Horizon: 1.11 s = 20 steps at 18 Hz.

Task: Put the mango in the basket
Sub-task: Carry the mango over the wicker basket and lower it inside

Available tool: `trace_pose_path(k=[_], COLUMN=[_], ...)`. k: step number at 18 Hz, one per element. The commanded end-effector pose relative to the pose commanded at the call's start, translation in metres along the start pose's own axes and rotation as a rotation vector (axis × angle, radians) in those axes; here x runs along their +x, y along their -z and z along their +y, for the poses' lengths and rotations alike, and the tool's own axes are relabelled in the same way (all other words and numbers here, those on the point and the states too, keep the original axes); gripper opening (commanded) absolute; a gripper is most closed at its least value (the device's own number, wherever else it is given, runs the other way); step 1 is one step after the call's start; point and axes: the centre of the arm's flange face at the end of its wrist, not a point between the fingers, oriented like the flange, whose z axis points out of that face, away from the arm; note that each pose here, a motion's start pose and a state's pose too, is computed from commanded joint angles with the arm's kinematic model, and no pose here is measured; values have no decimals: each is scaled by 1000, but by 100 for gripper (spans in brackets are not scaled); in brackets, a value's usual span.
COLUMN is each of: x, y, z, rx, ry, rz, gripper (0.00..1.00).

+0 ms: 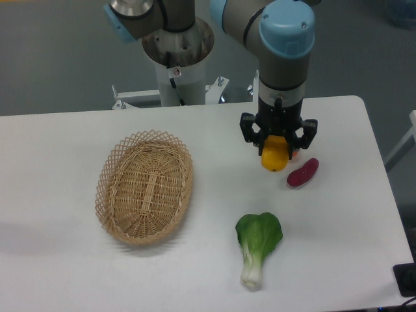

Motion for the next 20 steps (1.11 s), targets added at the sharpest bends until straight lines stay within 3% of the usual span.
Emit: trace_pose_path(k=[5, 12, 15, 20], x=[58, 161, 194, 237], y=[-8, -63, -88, -135], z=[-29, -66, -82, -80], rx=[-4, 8, 1, -59], ry=[52, 124, 78, 14], rz=[18, 52, 67, 99], gripper=[48, 48, 49, 49])
